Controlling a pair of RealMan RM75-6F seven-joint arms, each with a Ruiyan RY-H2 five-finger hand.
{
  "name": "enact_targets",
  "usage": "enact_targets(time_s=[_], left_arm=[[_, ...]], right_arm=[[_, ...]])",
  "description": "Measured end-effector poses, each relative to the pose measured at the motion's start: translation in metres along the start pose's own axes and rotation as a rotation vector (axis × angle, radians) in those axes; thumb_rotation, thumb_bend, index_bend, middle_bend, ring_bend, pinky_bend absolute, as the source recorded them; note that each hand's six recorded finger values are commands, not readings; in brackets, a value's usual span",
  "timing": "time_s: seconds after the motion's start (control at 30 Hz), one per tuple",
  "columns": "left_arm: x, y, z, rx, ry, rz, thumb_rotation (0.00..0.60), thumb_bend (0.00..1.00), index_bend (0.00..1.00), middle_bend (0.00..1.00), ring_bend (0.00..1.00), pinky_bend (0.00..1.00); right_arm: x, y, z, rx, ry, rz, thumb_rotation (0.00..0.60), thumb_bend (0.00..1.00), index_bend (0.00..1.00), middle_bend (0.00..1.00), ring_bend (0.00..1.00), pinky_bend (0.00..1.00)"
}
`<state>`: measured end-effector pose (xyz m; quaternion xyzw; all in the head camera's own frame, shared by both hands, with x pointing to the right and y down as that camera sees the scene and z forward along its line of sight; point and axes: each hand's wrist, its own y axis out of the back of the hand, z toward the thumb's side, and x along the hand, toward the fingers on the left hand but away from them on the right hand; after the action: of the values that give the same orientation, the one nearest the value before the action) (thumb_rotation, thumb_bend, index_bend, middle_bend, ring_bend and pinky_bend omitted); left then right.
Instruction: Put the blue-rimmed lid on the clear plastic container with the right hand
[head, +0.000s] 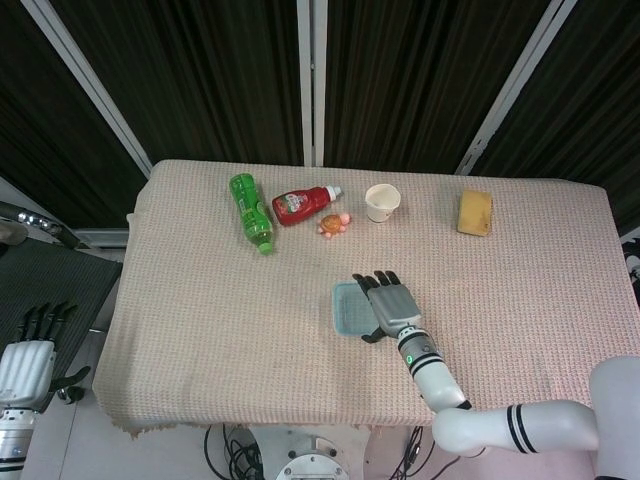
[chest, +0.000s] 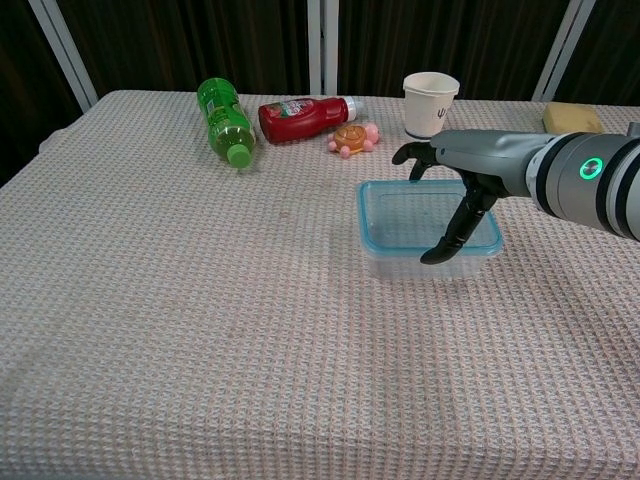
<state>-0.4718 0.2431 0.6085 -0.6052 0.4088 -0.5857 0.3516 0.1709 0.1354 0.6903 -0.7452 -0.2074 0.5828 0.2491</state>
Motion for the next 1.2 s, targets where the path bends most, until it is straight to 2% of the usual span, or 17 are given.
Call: enact_targets(time_s=[0.13,0.6,1.07,1.13,1.2], left_arm=[[0.000,0.000,0.001,0.000,-0.003,0.000,0.600,0.00,0.12,0.08,0.00,0.00],[0.000,0.000,0.002,0.002,-0.004,0.002,0.600,0.00,0.12,0.08,0.00,0.00],[0.001,0.000,0.002,0.002,-0.006,-0.001,0.600,0.00,0.12,0.08,0.00,0.00],[0.000,0.000,0.001,0.002,-0.003,0.002,0.600,0.00,0.12,0.08,0.00,0.00],[0.000,0.001,0.001,0.001,0.000,0.003,0.600,0.00,0.12,0.08,0.00,0.00]], right_arm=[[0.002,-0.002,-0.002,0.006,0.005,0.002,0.600,0.00,0.00,0.15,0.00,0.00],[0.006,-0.004,-0.002,0.026,0.016,0.000,0.600,0.00,0.00,0.13,0.00,0.00],[0.021,-0.002,-0.005,0.026,0.033,-0.048,0.600,0.00,0.00,0.08,0.00,0.00],[0.025,-0.001,-0.003,0.024,0.050,-0.058,0.600,0.00,0.00,0.13,0.00,0.00],[0.030,0.002,-0.001,0.009,0.080,-0.077,0.600,0.01,0.08,0.28,0.08,0.05]])
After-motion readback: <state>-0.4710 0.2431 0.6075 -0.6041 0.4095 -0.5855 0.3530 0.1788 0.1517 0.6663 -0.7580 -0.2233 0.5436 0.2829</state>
